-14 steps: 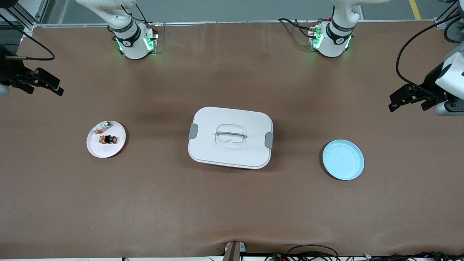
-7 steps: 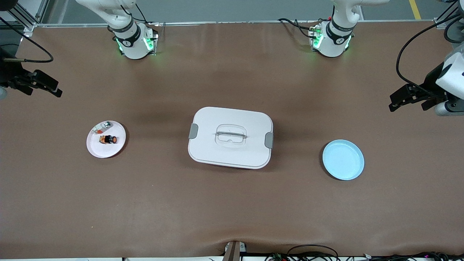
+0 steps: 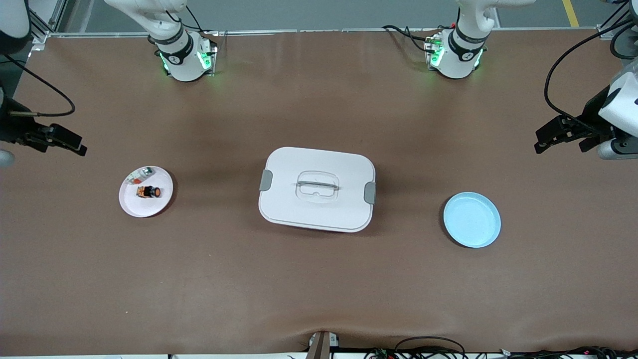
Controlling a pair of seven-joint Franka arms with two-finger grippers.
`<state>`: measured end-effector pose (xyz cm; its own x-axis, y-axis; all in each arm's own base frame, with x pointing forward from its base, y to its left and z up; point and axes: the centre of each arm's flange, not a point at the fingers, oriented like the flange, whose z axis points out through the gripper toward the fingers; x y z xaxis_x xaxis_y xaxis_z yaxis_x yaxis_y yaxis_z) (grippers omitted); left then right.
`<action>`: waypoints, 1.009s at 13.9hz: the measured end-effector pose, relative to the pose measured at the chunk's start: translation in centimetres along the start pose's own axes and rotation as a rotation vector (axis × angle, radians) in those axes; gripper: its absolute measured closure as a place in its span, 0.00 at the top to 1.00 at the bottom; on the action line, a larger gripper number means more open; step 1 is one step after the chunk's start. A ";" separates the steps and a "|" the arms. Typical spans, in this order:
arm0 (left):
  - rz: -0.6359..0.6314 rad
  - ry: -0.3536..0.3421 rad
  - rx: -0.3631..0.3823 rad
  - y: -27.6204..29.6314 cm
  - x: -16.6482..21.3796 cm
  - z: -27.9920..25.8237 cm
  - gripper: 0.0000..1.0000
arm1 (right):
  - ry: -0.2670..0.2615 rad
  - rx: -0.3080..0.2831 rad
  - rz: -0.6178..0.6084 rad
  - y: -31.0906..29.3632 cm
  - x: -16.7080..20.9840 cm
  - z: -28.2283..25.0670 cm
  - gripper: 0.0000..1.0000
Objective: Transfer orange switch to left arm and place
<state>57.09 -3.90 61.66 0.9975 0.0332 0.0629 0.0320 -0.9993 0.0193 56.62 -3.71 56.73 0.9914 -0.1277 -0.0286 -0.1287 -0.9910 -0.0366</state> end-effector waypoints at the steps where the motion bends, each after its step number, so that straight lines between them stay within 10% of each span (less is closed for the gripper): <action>1: 0.000 0.000 0.000 0.0 0.0 0.0 1.00 | -0.023 -0.005 -0.001 0.0 0.6 1.3 1.00; 14: 0.001 0.000 0.000 0.0 0.0 0.0 1.00 | -0.145 0.020 0.077 4.1 1.2 5.9 1.00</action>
<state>57.10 -3.95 61.65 0.9975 0.0323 0.0627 0.0312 -0.9993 0.0192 57.13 -7.65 50.67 0.9651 -0.1944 -0.1756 -0.2057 -0.9774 -0.0482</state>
